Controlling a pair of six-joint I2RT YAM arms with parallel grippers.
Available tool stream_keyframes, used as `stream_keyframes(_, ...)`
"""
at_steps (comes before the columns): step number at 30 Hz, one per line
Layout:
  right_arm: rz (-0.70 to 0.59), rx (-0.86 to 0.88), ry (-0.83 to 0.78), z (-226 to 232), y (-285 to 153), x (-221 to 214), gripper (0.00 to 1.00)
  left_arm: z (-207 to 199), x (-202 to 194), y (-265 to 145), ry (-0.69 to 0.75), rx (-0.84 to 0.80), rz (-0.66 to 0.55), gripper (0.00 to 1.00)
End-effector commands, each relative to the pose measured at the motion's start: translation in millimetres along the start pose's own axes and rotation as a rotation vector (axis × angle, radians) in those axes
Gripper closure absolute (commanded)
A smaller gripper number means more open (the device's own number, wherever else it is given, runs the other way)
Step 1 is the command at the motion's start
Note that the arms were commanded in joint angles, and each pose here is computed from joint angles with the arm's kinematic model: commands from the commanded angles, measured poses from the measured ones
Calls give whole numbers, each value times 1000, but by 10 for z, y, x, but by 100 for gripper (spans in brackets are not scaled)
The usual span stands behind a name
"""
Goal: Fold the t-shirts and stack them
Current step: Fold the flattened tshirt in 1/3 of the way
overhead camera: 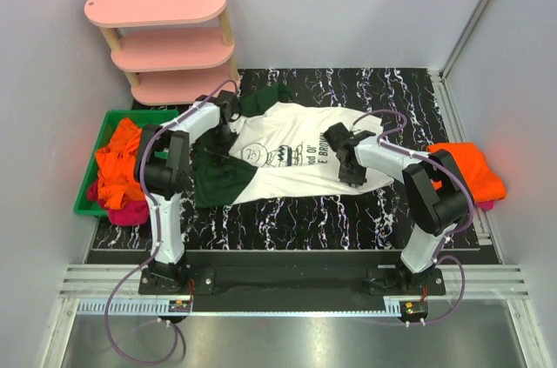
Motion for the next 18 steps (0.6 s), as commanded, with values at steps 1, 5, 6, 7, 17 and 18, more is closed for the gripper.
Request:
stream_keyframes(1,-15,31,27,19,-57,1,71,168,171,132,-22,93,-23,100)
stream_keyframes(5,4,22,26,9,-15,-46,71,185,218,126,-29,101,-28,98)
stream_keyframes(6,-2,21,21,8,-15,-36,71,188,235,103,-30,100,-37,93)
stream_keyframes(7,-24,23,23,20,-42,13,71,188,257,34,-32,96,-62,89)
stream_keyframes(17,-240,100,42,225,-493,621,62,125,298,-1043,-90,43,-398,52)
stream_keyframes(18,-243,117,31,263,-527,656,63,78,293,-1096,-82,-5,-424,52)
Point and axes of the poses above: each gripper's point midway between its finger pads, its own y axis out along the fingers, its own z axis along the line the jaws close on, x = y × z, the point moved 8 cm from there along -y, back along the fingers, and after that the axes turned 8 degrees about y, right-handed, at the moved point
